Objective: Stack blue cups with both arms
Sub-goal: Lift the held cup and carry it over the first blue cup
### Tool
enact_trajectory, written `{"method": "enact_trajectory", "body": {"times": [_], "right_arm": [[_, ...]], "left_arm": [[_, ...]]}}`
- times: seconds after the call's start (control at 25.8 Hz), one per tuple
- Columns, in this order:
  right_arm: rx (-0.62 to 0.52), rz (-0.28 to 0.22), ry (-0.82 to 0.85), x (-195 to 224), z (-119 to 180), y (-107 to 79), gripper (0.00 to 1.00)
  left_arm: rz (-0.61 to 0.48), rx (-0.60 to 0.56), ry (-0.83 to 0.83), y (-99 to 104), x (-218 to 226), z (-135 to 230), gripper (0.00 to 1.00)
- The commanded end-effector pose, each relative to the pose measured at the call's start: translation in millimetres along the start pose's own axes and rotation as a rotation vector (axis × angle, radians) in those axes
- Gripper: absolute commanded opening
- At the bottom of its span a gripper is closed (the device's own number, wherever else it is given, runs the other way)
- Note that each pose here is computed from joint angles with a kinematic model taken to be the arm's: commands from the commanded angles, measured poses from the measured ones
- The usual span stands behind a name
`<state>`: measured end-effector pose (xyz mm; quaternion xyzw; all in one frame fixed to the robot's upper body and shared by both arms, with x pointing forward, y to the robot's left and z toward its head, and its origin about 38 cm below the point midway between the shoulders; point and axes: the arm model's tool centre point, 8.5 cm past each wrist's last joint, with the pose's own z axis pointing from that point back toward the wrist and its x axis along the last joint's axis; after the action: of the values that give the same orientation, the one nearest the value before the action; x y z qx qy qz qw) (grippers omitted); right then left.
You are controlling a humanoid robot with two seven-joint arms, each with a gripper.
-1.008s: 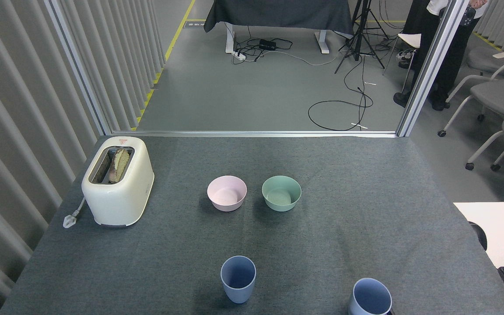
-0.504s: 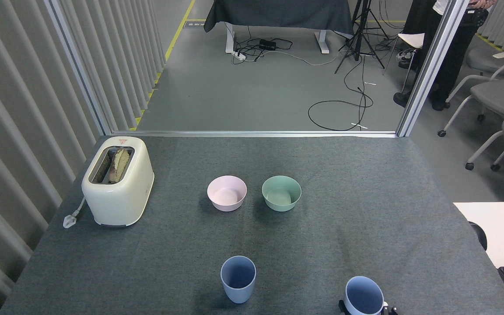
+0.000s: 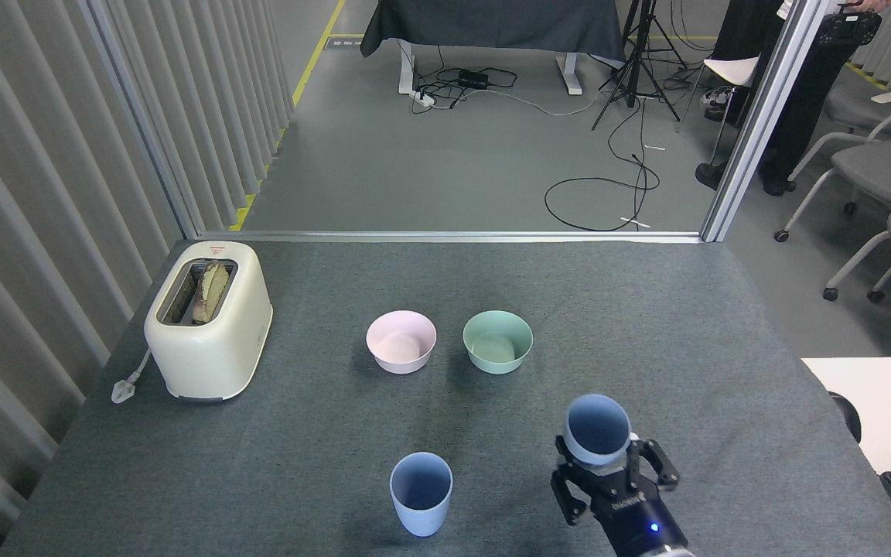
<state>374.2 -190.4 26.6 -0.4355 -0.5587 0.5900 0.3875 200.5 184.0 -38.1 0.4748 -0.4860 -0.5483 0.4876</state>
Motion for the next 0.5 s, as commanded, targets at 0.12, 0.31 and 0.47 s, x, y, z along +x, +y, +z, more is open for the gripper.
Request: {"method": "enact_trajectory", "body": {"times": [0.12, 0.31, 0.47], "right_arm": [[-0.078, -0.039, -0.21, 104, -68, -58.7, 0.51], [-0.06, -0.071, -0.325, 168, -55, -63.3, 0.56], [-0.038, -0.098, -0.354, 184, -37, -53.8, 0.56]], "left_arm": [[0.008, -0.006, 0.007, -1, -2, 1, 1.0], [0.004, -0.005, 0.022, -2, -8, 0, 1.0], [0.01, -0.008, 0.026, -2, -9, 1, 1.0]]}}
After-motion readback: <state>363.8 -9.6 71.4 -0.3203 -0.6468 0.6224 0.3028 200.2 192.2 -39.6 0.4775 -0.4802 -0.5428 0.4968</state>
